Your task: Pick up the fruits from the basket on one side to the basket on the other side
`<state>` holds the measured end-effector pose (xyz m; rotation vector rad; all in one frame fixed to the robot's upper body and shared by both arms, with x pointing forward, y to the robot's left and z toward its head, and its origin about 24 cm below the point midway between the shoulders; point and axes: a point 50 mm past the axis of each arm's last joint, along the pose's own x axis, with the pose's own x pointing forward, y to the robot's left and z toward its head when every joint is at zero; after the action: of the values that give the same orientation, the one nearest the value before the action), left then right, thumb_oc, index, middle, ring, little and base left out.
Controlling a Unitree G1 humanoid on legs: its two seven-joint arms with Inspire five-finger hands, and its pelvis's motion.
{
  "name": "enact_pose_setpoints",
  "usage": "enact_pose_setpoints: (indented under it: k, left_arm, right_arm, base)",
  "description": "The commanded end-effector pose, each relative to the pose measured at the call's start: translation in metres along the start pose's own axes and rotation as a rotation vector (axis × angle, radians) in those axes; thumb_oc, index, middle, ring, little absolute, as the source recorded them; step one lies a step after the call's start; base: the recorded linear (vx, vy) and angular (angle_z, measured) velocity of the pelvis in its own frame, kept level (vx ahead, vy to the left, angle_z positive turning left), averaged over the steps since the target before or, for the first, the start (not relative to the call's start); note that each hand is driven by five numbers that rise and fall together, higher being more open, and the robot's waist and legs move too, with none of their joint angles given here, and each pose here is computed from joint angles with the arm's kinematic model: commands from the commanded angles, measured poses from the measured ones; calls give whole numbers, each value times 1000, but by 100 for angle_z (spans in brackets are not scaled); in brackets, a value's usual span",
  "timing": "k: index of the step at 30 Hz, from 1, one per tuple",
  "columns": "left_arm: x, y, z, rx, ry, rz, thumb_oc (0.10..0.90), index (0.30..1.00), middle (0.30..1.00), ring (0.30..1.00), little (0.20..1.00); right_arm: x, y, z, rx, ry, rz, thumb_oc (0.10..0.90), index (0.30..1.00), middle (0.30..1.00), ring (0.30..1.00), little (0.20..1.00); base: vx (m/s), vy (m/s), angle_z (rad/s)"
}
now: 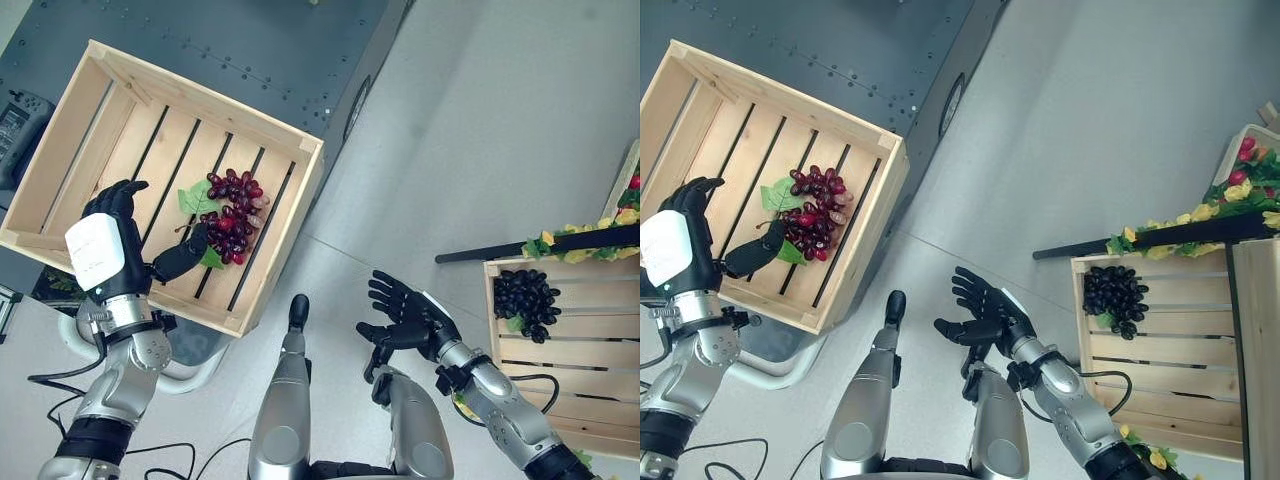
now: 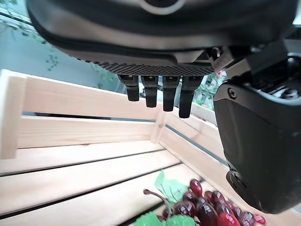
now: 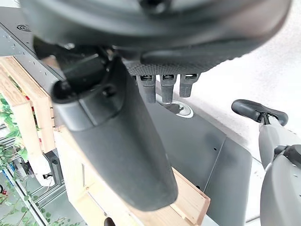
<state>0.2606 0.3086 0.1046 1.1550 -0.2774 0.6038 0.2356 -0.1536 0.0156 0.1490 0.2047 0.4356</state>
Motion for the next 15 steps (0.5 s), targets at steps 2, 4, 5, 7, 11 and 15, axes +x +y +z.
enact_pose_setpoints:
  k: [2,4,5,7,11,15]
  left_arm:
    - [22,12,17,-62,-109,41,800,900,900,900,900]
    - [22,8,19,-77,-106,14,800,900,900,900,900]
    - [22,6,20,-79,-105,-1,800,900,900,900,900]
    - [21,0,21,-89,-105,-50,800,900,900,900,900]
    - [21,-10,25,-120,-105,-143,800,900,900,900,900]
    - [20,-21,23,-125,-68,-227,800,900,900,900,900]
  right_arm:
    - [6,14,26,5,-165,75,800,900,900,900,900]
    - [6,13,26,4,-162,73,800,900,900,900,900]
    - [6,12,26,1,-160,72,800,900,900,900,900]
    - [6,10,27,-10,-156,76,800,900,900,900,900]
    - [7,8,29,-20,-151,74,800,900,900,900,900]
    - [8,7,29,-29,-142,72,800,900,900,900,900]
  base:
    - [-5,40,0]
    - [-1,38,-1]
    - [3,32,-2]
    - [-2,43,-3]
    - [-2,41,-4]
    - [2,40,-2]
